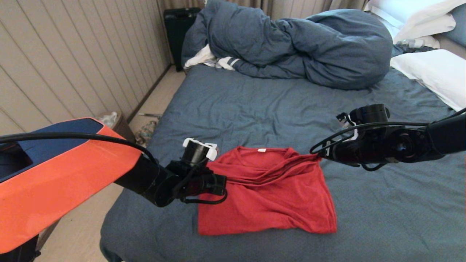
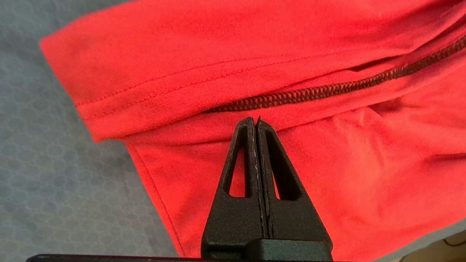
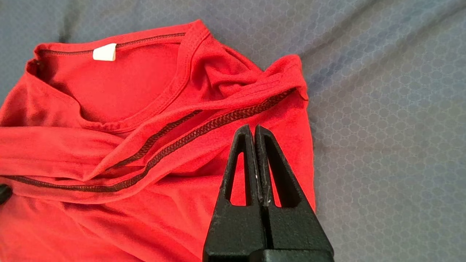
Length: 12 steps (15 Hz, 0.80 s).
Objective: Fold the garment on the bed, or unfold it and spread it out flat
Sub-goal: Fold the red T-shirt
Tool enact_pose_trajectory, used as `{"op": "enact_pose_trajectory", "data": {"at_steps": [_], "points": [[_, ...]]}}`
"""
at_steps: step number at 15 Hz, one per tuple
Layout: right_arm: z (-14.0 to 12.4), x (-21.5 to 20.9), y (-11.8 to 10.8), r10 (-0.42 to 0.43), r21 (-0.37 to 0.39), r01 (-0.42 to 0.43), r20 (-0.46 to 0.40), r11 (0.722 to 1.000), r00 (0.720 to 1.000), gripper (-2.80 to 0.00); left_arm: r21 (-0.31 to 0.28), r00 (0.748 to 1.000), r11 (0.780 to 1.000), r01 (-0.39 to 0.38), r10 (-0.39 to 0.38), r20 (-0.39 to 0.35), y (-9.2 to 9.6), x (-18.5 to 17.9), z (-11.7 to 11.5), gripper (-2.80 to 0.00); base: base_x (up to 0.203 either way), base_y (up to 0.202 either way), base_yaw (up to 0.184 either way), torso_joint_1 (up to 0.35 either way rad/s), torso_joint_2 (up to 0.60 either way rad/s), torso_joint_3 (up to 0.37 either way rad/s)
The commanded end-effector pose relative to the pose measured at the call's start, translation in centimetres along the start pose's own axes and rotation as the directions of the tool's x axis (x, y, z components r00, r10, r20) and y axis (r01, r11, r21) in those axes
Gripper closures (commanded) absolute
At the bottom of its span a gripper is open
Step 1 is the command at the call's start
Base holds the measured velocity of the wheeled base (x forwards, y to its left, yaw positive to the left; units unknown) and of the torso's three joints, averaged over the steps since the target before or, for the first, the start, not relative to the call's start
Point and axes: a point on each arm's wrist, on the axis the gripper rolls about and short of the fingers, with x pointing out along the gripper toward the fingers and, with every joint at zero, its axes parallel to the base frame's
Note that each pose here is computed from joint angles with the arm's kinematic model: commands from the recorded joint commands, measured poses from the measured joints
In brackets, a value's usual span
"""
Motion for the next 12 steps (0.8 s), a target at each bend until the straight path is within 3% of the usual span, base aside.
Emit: {"op": "enact_pose_trajectory", "data": {"at_steps": [1, 9, 12], "points": [[-0.2, 0.3, -0.1, -0.001, 0.002, 0.001, -0.008, 1.000, 1.000, 0.00, 0.002, 1.000, 1.000, 0.003, -0.003, -0.006, -0.2, 0.2, -0.2, 0.00, 0.000, 0.000, 0.000, 0.000, 0.00, 0.000], [-0.4, 0.6, -0.3, -0.004, 0.005, 0.005, -0.020, 1.000, 1.000, 0.00, 0.021, 1.000, 1.000, 0.023, -0.023, -0.018, -1.3, 0.7, -1.2, 0.00, 0.000, 0.000, 0.000, 0.000, 0.00, 0.000], [-0.4, 0.5, -0.4, -0.007, 0.007, 0.007, -0.020, 1.000, 1.000, 0.00, 0.015, 1.000, 1.000, 0.023, -0.024, 0.016, -1.2, 2.1, -0.7, 0.00, 0.000, 0.000, 0.000, 0.000, 0.00, 0.000]]}}
